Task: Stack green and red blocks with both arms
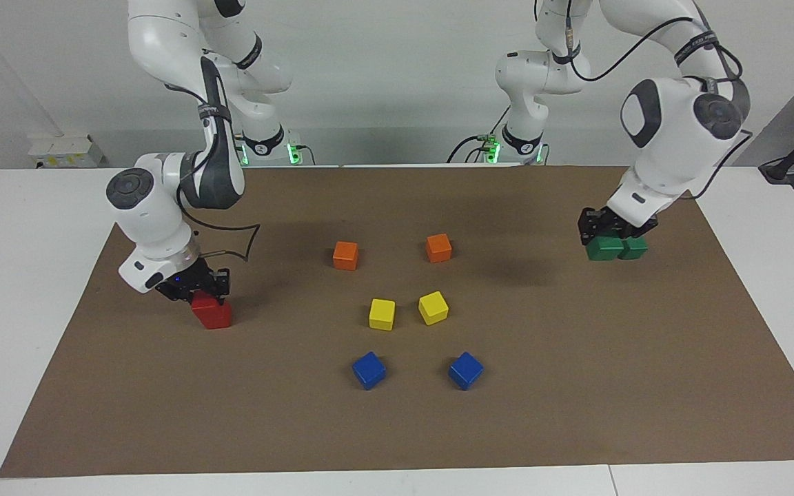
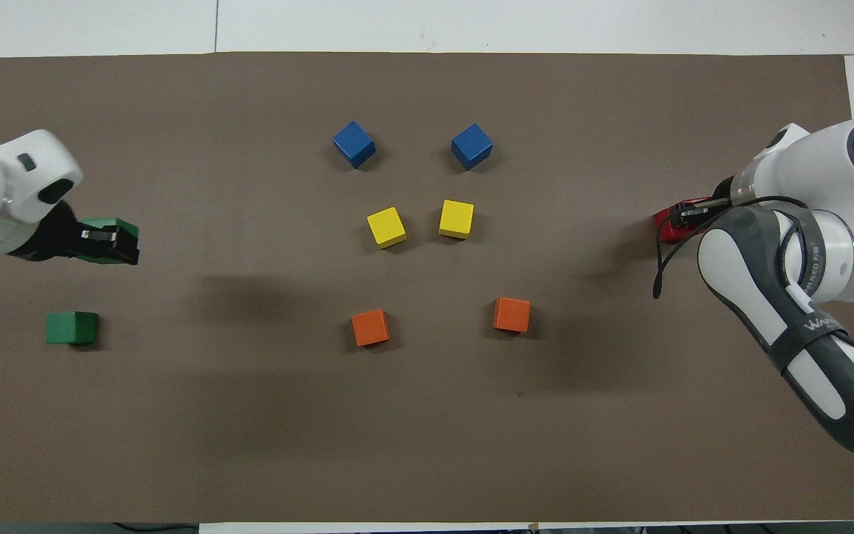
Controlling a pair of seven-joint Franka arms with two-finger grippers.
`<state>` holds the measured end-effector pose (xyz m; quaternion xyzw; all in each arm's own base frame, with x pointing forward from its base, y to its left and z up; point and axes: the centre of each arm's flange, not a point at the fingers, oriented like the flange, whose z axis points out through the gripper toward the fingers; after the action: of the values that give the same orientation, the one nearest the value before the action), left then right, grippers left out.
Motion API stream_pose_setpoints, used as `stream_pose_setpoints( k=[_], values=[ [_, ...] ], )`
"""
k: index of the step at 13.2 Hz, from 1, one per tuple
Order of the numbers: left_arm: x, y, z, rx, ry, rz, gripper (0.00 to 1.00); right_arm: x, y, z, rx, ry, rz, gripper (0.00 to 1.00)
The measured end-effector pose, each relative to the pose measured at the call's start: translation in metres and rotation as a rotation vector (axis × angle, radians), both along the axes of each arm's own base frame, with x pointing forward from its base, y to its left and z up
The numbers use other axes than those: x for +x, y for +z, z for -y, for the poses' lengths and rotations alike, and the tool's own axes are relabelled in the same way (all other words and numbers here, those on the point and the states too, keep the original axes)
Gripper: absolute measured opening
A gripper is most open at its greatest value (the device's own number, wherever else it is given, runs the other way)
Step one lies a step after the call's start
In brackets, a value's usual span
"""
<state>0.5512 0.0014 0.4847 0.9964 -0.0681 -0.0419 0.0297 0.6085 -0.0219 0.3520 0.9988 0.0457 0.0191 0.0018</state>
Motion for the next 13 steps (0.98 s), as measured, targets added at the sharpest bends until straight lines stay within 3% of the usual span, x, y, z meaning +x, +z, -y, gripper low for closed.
stream_pose_setpoints(
  k=[4, 6, 8, 11, 13],
  values=[
    [-0.052, -0.023, -0.128, -0.022, 0.048, 0.016, 0.56, 0.0, 0.0, 0.001, 0.0, -0.001, 0.0, 0.55],
    [-0.07, -0.052, -0.147, -0.004, 0.068, 0.033, 0.56, 0.0, 0.0, 0.0, 0.0, 0.0, 0.0, 0.71],
    [-0.078, -0.076, -0.144, 0.022, 0.052, 0.042, 0.56, 0.003, 0.005, 0.0, 0.0, 0.0, 0.011, 1.0],
    [-0.084, -0.097, -0.139, 0.034, 0.045, 0.062, 0.56, 0.014, 0.036, -0.001, -0.001, 0.002, 0.011, 1.0],
    [-0.085, -0.103, -0.139, 0.041, 0.044, 0.085, 0.56, 0.017, 0.078, -0.002, -0.002, 0.003, -0.006, 1.0]
  ],
)
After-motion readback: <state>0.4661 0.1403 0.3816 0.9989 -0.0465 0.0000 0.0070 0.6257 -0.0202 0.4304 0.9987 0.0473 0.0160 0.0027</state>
